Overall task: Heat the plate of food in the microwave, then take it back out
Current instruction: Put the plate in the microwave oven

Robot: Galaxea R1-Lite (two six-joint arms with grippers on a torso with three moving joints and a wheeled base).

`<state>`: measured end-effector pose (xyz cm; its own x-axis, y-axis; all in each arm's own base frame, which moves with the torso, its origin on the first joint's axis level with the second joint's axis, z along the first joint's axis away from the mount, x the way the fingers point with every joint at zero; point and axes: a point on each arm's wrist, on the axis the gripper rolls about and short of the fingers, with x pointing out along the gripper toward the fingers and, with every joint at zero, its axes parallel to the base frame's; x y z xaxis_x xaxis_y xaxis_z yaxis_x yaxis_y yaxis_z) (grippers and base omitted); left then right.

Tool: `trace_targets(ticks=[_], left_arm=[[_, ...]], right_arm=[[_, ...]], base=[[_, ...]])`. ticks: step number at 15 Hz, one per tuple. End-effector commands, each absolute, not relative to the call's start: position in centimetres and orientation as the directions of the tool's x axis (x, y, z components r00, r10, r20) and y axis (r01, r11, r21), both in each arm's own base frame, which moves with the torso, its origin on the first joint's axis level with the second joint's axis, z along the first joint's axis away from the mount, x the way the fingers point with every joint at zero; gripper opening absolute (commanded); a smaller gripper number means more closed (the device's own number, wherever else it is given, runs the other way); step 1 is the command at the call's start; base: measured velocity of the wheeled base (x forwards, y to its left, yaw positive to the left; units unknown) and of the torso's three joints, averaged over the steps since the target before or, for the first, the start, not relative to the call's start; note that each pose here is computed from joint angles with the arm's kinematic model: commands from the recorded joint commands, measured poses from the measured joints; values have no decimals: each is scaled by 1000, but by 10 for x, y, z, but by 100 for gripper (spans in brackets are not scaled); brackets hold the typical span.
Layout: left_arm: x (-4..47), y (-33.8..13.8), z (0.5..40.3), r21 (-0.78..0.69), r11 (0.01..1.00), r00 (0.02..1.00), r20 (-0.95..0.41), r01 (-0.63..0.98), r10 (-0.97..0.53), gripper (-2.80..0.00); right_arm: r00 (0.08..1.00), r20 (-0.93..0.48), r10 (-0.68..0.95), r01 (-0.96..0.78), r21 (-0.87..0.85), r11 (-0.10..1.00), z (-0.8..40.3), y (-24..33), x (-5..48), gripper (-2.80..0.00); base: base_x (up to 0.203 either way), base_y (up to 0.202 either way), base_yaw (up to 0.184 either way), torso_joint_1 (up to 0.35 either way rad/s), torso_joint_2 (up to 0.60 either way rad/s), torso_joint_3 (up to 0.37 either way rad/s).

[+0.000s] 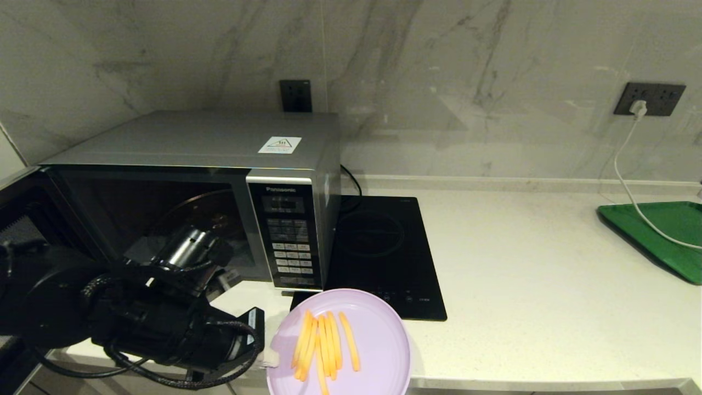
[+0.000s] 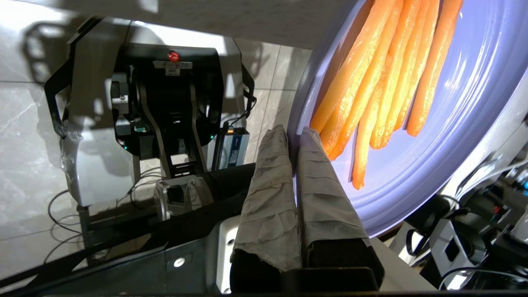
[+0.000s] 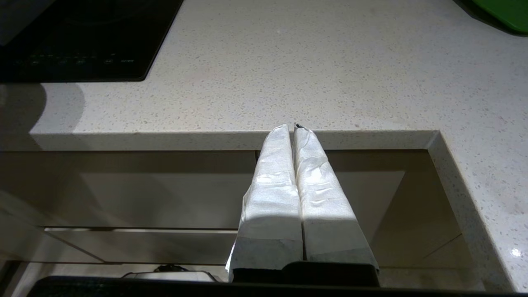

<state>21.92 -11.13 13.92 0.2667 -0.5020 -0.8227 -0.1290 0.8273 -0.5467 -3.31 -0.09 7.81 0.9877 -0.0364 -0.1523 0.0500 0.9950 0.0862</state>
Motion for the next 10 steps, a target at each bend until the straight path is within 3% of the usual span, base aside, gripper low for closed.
trace_targets(ticks=[1, 10], left_arm=[[203, -92, 154, -574, 806, 333, -795, -143, -507, -280], [154, 16, 149, -555, 743, 557, -774, -373, -299, -280]], right_arm=[[987, -154, -36, 50, 86, 995, 78, -1, -33, -280], [988, -153, -35, 49, 87, 995, 78, -1, -33, -280]], base=[[0, 0, 0, 0, 0, 0], [0, 0, 0, 0, 0, 0]])
